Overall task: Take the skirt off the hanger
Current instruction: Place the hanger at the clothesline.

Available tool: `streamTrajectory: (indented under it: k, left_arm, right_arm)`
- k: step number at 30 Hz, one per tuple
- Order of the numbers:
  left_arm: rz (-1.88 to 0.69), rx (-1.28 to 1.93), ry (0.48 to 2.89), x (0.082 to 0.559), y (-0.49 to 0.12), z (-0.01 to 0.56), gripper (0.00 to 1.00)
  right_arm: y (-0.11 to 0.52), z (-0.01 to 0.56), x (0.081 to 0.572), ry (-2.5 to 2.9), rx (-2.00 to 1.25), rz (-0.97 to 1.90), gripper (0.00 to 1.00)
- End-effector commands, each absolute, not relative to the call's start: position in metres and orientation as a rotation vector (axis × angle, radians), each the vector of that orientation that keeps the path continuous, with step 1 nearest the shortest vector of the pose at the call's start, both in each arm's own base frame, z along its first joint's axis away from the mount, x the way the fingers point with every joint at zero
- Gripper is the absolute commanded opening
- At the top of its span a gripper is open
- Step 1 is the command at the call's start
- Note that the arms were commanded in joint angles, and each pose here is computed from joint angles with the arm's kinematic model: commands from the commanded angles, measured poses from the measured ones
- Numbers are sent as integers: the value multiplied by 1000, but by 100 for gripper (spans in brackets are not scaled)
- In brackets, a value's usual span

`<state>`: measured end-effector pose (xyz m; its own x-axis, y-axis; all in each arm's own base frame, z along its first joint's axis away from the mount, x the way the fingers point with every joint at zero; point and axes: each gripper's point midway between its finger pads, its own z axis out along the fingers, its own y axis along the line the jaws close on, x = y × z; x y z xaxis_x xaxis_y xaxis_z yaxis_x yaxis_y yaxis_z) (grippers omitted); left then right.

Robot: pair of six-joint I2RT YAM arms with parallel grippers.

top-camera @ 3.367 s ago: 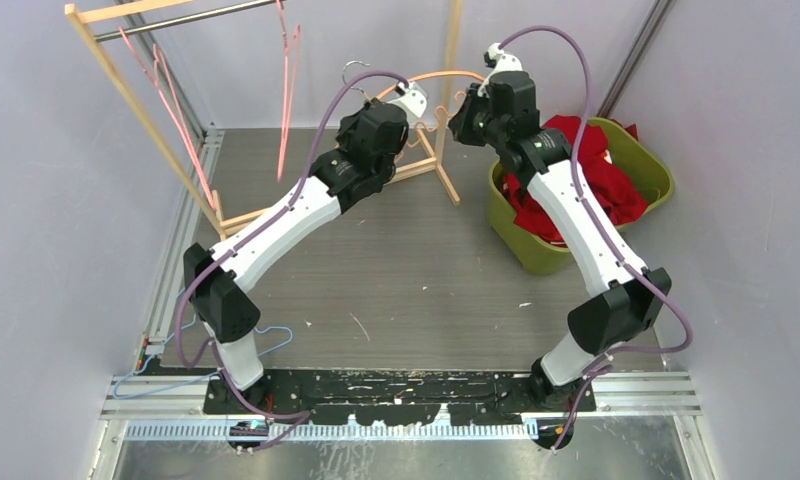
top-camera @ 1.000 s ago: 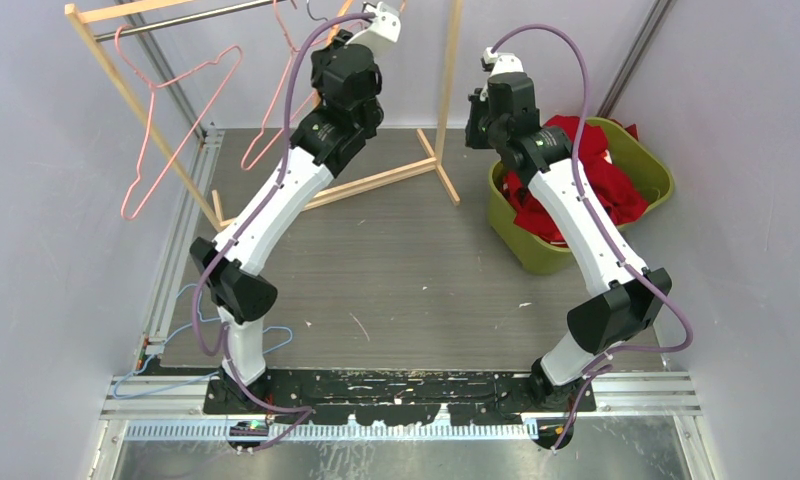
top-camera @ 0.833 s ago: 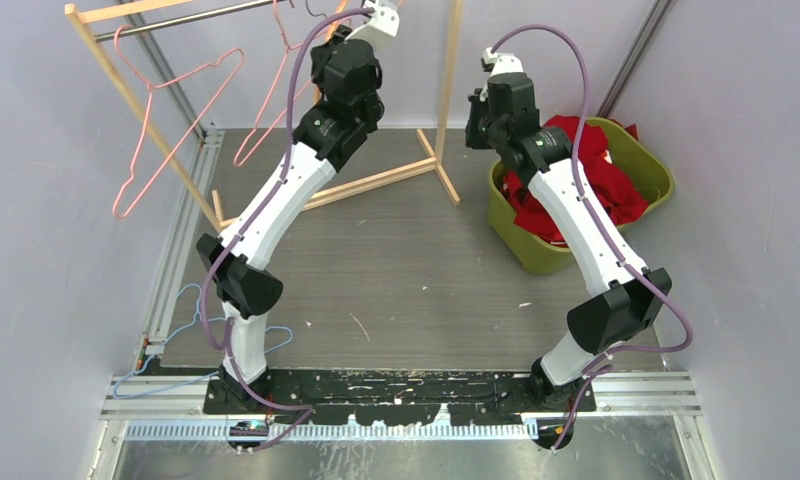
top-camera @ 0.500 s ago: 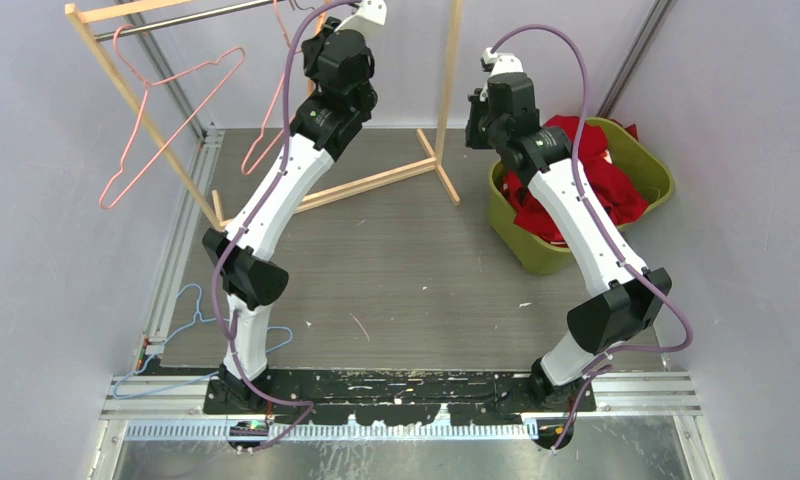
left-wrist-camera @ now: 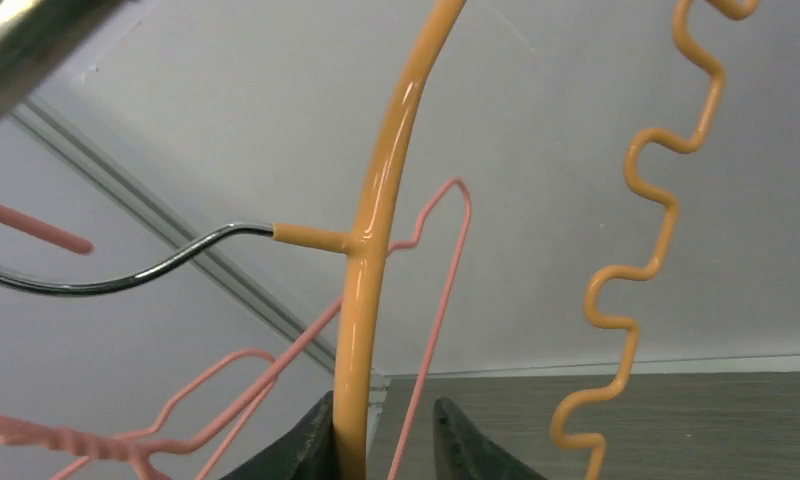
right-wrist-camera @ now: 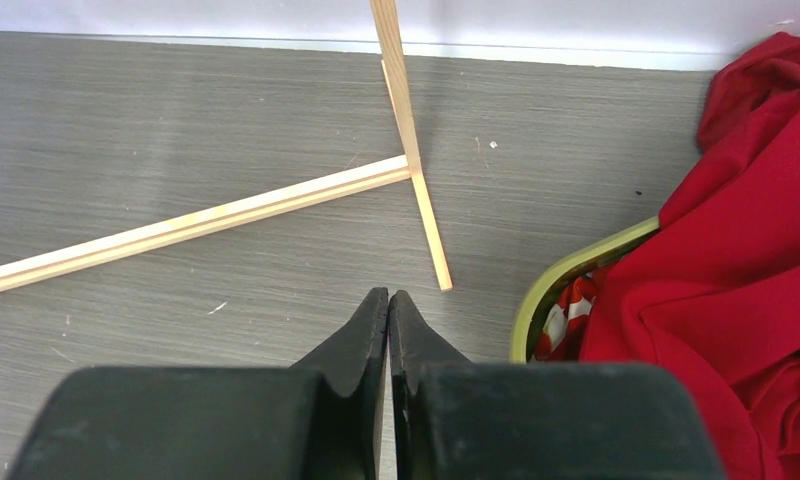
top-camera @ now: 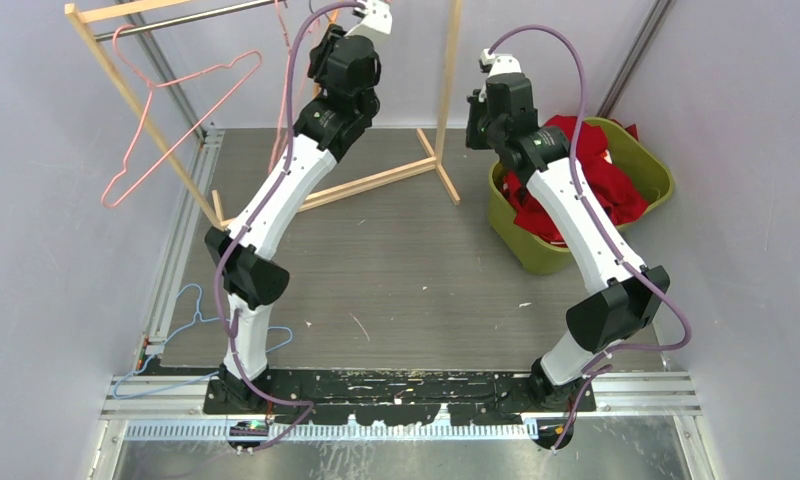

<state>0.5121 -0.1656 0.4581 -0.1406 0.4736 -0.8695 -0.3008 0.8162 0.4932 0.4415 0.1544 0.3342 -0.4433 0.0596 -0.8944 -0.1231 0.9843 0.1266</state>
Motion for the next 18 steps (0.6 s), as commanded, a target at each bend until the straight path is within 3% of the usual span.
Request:
streamTrajectory:
  k: [1,9,15,18]
  left_arm:
    - [642,221,1640,515,-172,435,42]
    - [561,240,1611,494,-168,462,76]
    - [469,317,1584,467,-171,474,86]
    - [394,372,1567,449,-177,480,87]
  right_arm:
    - [148,343,447,1984,-28,175,13]
    - [145,340,447,1985,-34,149,30]
    - [143,338,448,1987,-32,140,40]
    - [142,336,448,1990,-38,131,42]
